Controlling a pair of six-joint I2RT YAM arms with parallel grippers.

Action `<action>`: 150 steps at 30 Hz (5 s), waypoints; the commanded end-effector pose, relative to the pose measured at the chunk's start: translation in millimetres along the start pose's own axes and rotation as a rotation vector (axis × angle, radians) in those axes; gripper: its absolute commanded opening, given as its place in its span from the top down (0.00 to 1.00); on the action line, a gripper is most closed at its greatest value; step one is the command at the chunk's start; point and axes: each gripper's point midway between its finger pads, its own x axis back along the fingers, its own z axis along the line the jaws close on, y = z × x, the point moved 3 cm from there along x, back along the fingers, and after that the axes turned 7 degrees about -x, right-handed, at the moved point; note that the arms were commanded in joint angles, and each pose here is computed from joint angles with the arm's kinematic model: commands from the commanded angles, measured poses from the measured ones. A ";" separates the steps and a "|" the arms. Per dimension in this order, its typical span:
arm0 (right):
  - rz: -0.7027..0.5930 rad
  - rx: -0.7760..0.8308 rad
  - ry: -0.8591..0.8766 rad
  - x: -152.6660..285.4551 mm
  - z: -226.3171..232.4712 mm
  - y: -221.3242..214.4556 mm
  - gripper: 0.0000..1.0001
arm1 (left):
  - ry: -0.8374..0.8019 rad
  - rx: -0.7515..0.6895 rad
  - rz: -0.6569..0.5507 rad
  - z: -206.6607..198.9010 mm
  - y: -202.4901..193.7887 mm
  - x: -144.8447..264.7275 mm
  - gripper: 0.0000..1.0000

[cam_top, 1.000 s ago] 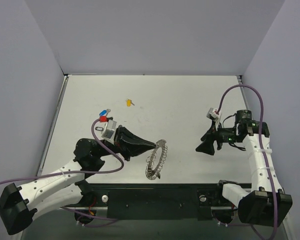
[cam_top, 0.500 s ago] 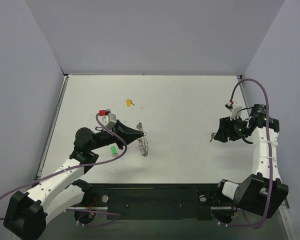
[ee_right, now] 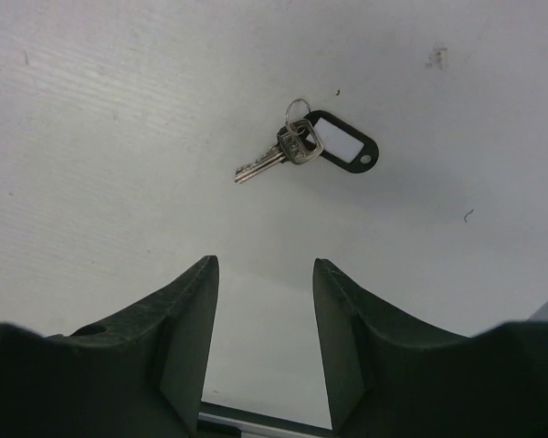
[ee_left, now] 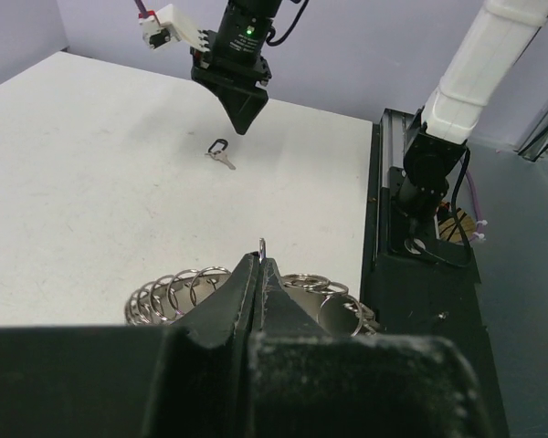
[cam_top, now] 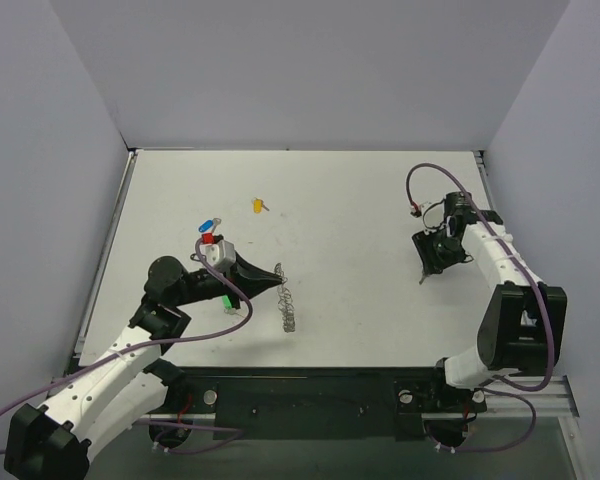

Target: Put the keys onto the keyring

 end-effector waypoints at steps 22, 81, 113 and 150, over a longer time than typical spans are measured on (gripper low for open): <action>0.297 0.201 -0.270 -41.2 -1.7 42.5 0.65 | 0.021 -0.084 -0.031 9.3 21.8 2.7 1.00; 0.236 0.190 -0.236 -35.5 10.5 48.2 0.65 | 0.022 -0.062 -0.020 11.4 18.8 1.5 1.00; 0.382 0.157 -0.275 -69.0 -8.2 36.3 0.76 | 0.020 -0.056 -0.015 12.0 17.0 1.3 1.00; 0.466 0.156 -0.234 -69.5 -10.8 37.4 0.77 | 0.023 -0.055 -0.014 13.0 16.8 0.7 1.00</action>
